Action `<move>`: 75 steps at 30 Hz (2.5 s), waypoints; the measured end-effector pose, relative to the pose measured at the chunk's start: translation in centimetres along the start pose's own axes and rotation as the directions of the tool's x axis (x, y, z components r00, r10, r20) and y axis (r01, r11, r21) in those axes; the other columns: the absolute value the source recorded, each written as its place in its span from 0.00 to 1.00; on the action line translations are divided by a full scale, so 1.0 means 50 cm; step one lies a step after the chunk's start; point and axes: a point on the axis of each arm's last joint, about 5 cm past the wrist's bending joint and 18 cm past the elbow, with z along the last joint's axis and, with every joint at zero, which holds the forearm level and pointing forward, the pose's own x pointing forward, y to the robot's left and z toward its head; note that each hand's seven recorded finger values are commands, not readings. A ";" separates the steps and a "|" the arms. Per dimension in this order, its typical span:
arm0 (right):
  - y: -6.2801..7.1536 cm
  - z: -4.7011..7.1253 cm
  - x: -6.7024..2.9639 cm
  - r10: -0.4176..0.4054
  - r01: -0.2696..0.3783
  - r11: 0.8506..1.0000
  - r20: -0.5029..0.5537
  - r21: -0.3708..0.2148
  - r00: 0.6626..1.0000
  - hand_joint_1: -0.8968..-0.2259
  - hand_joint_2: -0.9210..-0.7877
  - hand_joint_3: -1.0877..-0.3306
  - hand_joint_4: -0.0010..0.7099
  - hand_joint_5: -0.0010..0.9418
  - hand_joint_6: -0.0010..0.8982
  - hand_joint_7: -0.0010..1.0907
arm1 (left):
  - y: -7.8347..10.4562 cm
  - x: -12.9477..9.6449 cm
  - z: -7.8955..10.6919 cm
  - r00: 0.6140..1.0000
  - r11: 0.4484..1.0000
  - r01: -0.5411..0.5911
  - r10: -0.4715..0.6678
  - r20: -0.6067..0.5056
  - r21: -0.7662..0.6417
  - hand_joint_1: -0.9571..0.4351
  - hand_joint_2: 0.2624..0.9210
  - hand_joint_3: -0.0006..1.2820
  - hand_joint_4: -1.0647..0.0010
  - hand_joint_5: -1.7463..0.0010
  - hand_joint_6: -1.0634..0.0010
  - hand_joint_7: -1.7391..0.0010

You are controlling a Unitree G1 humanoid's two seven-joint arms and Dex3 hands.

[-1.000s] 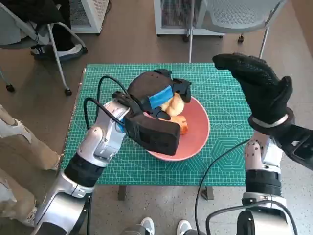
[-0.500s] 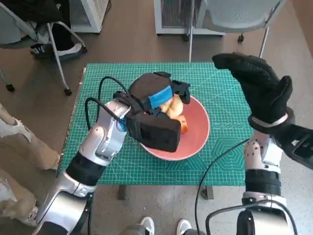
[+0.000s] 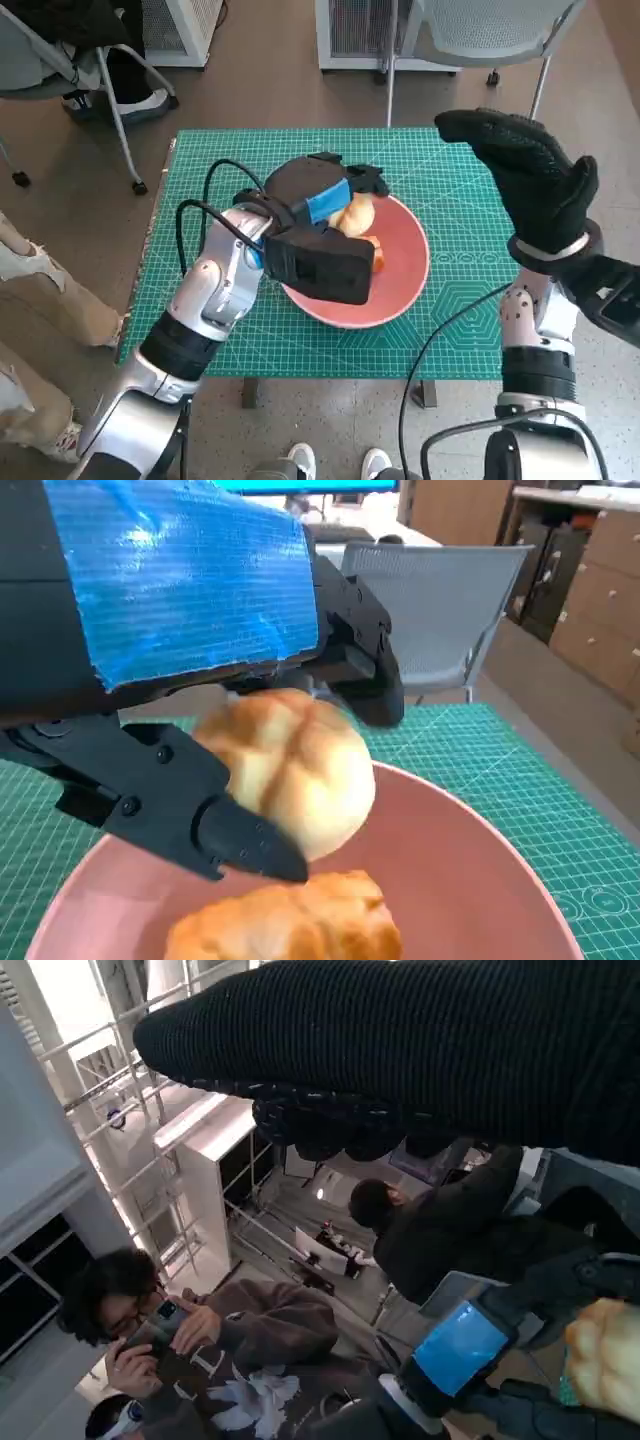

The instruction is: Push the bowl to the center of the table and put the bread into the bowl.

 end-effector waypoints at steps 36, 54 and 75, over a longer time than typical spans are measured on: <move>0.000 -0.001 0.000 0.000 0.000 1.000 -0.007 0.008 1.000 0.40 0.00 0.53 0.26 0.00 0.00 0.47 | 0.013 -0.009 -0.011 0.995 0.995 -0.085 0.087 0.054 -0.045 0.26 1.00 0.06 0.98 1.00 0.81 0.92; -0.003 0.001 0.000 0.002 -0.002 1.000 -0.010 0.002 1.000 0.41 0.00 0.53 0.26 0.00 0.00 0.47 | 0.041 -0.049 -0.053 0.968 0.955 -0.194 0.223 0.111 -0.226 0.20 1.00 0.14 1.00 1.00 0.83 0.93; 0.002 0.005 0.014 -0.021 0.021 0.998 -0.004 -0.058 1.000 0.40 0.00 0.50 0.26 0.00 0.00 0.45 | 0.015 -0.134 -0.138 0.708 0.501 -0.418 0.702 0.073 -0.758 0.12 1.00 0.38 0.90 0.98 0.83 0.94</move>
